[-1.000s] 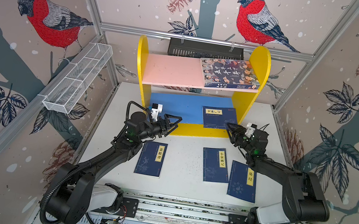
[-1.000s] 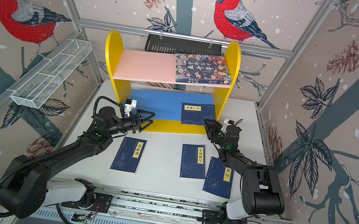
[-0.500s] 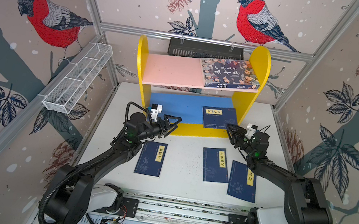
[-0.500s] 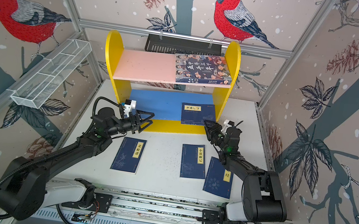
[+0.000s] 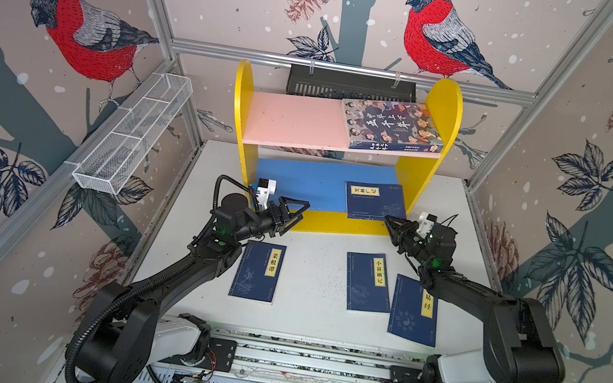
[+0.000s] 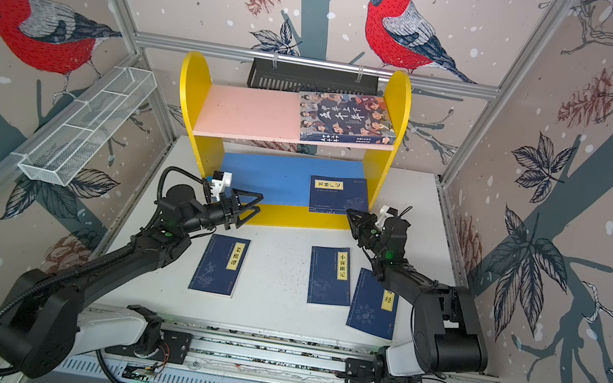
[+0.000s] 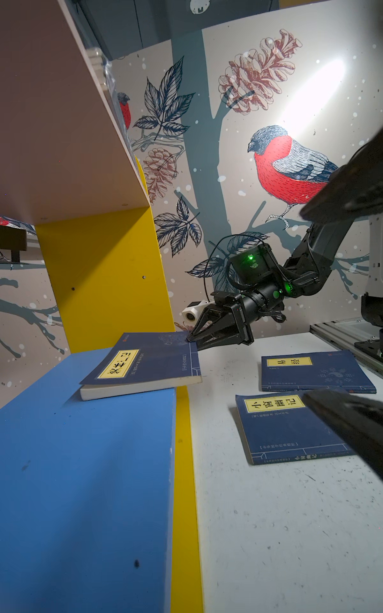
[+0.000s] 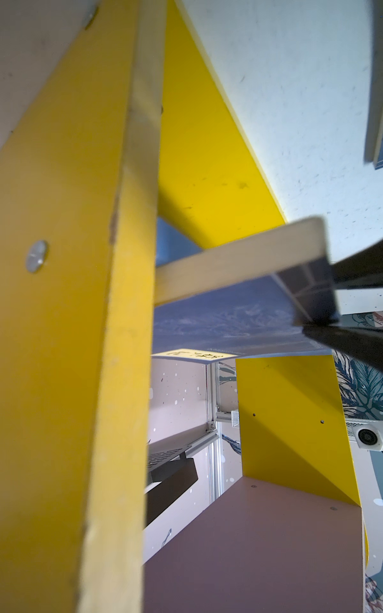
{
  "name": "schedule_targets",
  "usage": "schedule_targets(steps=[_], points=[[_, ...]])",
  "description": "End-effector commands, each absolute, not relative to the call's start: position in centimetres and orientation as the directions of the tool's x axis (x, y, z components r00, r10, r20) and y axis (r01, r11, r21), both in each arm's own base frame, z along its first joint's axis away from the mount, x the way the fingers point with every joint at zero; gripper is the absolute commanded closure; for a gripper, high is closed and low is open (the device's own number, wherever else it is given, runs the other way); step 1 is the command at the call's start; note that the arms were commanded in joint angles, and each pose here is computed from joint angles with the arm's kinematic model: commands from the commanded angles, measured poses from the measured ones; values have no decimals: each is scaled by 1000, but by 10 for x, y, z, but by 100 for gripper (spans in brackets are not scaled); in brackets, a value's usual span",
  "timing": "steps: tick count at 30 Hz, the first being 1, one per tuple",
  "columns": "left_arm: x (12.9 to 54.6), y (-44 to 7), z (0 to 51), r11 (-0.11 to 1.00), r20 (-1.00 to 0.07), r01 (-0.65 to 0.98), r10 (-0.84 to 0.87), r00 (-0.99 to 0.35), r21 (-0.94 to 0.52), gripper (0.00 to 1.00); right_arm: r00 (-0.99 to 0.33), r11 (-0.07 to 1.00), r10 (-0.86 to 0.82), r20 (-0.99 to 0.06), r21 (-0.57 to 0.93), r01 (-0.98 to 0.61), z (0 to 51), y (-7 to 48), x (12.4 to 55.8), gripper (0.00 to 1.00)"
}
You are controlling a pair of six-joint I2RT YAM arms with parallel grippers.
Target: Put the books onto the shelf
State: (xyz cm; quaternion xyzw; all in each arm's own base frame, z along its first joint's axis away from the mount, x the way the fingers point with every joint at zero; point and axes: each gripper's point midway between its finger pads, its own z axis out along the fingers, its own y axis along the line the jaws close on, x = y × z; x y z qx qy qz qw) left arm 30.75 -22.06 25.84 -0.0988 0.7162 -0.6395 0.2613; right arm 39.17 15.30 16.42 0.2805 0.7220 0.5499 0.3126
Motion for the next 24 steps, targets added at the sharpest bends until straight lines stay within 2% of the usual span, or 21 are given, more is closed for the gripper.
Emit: schedule_targets(steps=[1,10,17,24], points=[[308,-220,272,142,-286,249,-484,-827,-958,20,-636,217,756,-155,976,19,177,154,398,82],[308,-219,274,141,-289,252,-486,-825,-957,20,-621,207,769,-148,978,24,178,152,401,89],[308,-219,274,139,-288,252,-485,-826,-958,20,-584,162,805,-107,986,43,173,145,399,95],[309,-219,274,138,-287,252,-488,-825,-958,20,-573,118,816,-72,992,44,173,146,401,95]])
